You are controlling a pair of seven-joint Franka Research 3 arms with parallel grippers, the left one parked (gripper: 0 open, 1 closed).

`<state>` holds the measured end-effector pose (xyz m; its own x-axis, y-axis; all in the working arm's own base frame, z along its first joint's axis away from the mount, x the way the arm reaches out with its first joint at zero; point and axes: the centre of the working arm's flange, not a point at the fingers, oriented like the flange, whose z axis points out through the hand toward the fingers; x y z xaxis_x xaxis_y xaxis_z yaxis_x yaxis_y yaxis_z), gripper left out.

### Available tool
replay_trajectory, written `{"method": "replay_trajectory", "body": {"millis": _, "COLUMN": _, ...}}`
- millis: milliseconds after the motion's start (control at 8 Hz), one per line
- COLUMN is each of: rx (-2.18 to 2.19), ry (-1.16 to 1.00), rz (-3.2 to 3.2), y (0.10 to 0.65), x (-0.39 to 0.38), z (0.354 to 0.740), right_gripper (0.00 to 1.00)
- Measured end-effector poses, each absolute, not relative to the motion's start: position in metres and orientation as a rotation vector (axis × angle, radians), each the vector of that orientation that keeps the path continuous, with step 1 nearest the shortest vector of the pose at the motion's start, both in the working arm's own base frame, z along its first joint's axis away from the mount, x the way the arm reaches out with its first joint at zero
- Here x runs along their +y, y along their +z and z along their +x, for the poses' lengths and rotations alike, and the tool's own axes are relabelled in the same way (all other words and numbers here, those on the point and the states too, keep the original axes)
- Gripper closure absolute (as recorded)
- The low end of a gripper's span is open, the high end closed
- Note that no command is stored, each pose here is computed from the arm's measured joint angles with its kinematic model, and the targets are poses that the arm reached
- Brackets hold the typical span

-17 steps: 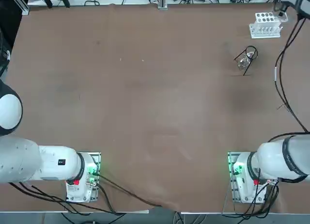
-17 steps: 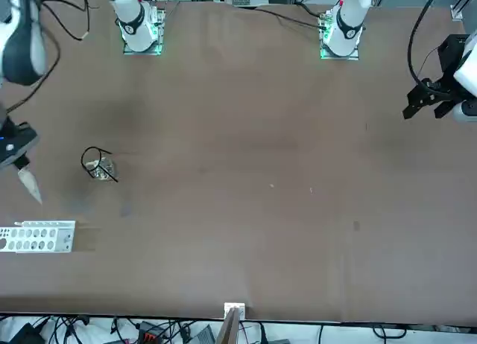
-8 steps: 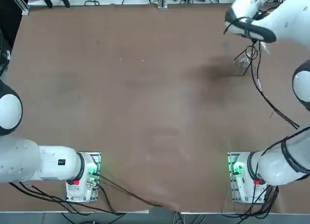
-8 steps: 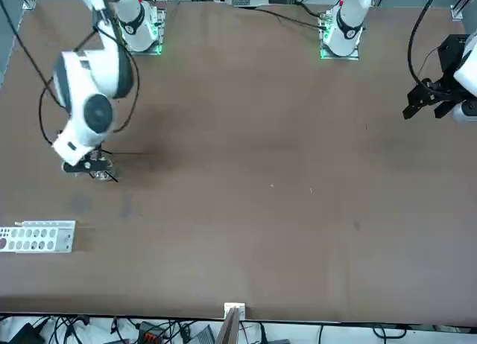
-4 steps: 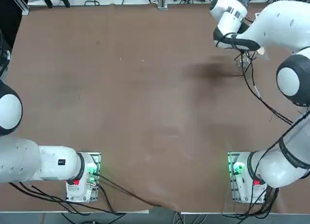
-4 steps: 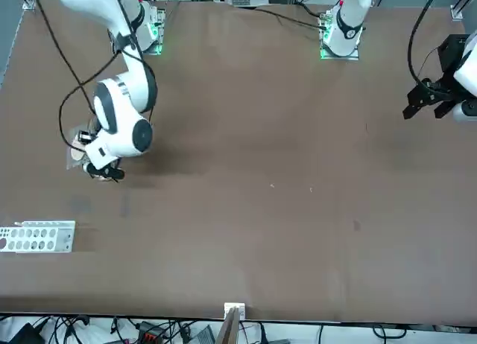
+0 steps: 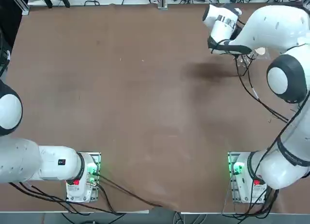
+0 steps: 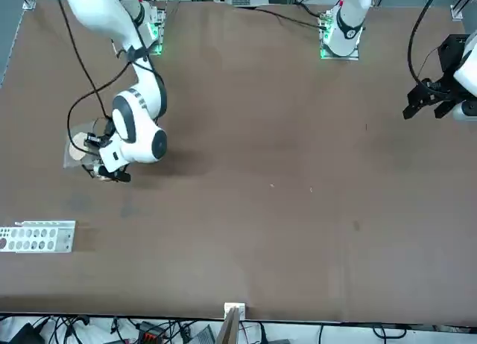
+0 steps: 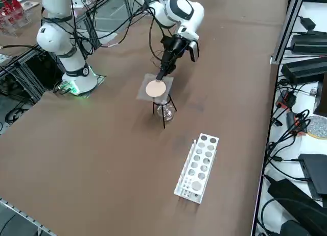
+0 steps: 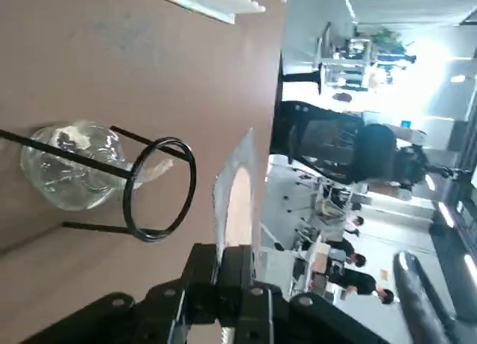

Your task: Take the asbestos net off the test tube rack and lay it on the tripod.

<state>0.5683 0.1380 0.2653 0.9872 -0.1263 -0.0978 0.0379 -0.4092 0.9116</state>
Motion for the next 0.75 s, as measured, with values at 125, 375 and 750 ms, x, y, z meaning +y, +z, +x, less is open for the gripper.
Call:
{"method": "replay_trajectory", "body": {"millis": 125, "rx": -0.064, "ry": -0.171, "rz": 1.967, "y": 0.254, "x": 0.143, "z": 0.568, "right_gripper": 0.98}}
{"method": "replay_trajectory", "body": {"millis": 375, "rx": -0.057, "ry": -0.163, "rz": 1.94, "y": 0.239, "x": 0.144, "z": 0.569, "right_gripper": 0.98}}
{"method": "replay_trajectory", "body": {"millis": 750, "rx": -0.041, "ry": -0.16, "rz": 1.915, "y": 0.23, "x": 0.141, "z": 0.571, "right_gripper": 0.97}}
